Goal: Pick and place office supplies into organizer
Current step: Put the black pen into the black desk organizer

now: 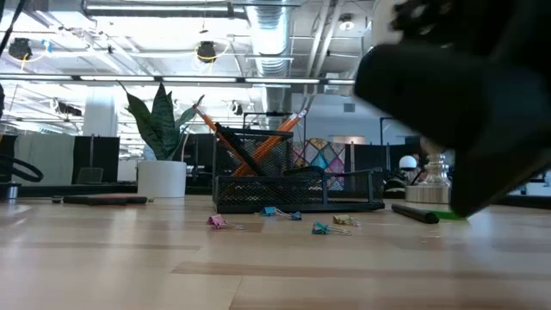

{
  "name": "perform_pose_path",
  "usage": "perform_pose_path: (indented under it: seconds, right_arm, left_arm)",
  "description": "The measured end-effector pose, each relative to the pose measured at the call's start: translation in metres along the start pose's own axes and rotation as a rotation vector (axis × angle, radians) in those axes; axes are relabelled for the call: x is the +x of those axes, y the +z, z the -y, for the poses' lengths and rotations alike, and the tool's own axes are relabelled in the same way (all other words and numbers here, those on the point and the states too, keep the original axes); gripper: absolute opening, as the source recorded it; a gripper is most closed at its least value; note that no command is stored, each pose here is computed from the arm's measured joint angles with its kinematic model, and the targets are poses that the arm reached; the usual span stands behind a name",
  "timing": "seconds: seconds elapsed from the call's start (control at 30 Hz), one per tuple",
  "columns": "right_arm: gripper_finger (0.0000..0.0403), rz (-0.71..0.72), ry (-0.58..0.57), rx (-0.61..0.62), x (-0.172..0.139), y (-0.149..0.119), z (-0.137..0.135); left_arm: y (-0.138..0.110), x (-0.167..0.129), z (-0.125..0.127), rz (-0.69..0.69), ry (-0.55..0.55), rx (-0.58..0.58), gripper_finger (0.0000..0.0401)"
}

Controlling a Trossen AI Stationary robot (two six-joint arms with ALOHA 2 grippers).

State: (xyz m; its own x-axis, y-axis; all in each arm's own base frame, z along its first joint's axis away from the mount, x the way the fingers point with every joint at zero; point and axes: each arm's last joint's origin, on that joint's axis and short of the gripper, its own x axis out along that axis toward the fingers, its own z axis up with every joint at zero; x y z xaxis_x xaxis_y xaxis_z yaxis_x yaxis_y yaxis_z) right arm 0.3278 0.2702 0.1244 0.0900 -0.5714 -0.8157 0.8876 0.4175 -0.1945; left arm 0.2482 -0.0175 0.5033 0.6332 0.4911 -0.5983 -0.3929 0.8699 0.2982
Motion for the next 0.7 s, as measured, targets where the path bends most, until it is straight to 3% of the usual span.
perform_pose_path:
  seconds: [0.23,0.47,0.7]
  right_arm:
    - [0.0000,-0.029,-0.095,0.127,0.016,0.018,-0.012]
    - [0.0000,-0.232,-0.115,0.124,0.023,0.032,-0.019]
    - [0.0000,-0.294,-0.096,0.072,0.026,0.037,-0.023]
  left_arm:
    - [-0.007,-0.013,0.002,-0.009,-0.027,-0.002,0.0122]
    - [-0.009,-0.017,0.008,-0.005,-0.050,0.010,0.0122]
    - [-0.009,-0.018,0.009,-0.006,-0.054,0.014,0.0122]
